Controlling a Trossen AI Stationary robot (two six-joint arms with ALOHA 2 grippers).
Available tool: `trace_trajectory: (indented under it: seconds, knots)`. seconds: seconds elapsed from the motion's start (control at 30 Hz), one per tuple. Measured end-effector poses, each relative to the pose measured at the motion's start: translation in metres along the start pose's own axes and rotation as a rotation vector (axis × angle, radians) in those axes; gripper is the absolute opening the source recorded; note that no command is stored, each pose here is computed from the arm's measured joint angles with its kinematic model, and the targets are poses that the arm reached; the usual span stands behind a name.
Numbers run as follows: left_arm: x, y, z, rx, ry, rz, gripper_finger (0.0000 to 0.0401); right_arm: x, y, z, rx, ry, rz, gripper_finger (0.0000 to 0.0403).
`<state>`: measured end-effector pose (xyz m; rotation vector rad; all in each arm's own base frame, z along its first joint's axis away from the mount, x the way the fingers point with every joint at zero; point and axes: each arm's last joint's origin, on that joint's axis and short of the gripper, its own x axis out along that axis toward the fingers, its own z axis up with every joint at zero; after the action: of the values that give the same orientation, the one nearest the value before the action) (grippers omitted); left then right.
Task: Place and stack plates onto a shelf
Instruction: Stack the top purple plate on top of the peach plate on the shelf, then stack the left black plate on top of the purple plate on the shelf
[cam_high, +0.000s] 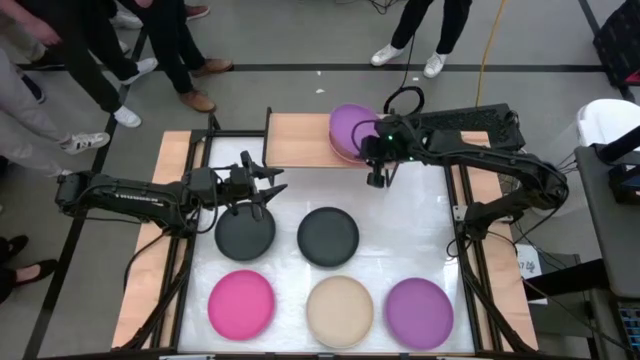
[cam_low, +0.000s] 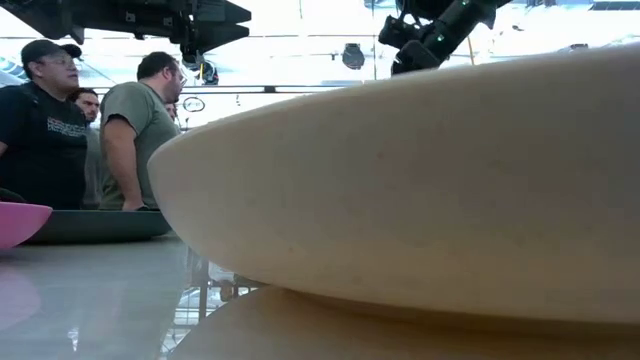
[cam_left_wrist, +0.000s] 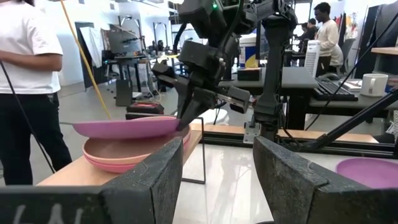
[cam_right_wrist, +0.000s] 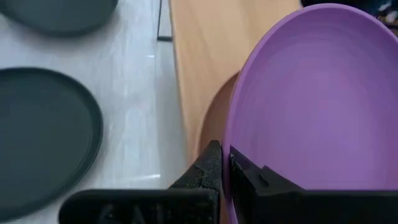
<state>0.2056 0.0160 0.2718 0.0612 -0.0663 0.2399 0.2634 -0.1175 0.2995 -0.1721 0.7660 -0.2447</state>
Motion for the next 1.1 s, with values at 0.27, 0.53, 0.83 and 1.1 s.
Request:
trace_trajectory:
  seconds: [0.27,0.53,0.83,1.1]
  knots:
    - [0.000,0.000,0.000,-0.005,0.000,0.000,0.0200,0.000,0.002,-0.003,-0.002,0.039,-0.012,0.0008]
    - [0.000,0.000,-0.002,-0.015,0.020,-0.001,0.0200,0.000,0.002,-0.004,-0.002,0.049,-0.008,0.0046]
    - [0.000,0.000,-0.002,-0.001,0.025,-0.002,0.0200,-0.027,0.015,0.003,-0.030,-0.018,0.009,0.0102]
    - [0.001,-0.001,-0.009,-0.056,0.088,-0.006,0.0200,-0.061,0.056,-0.009,0.050,-0.210,0.212,0.0108]
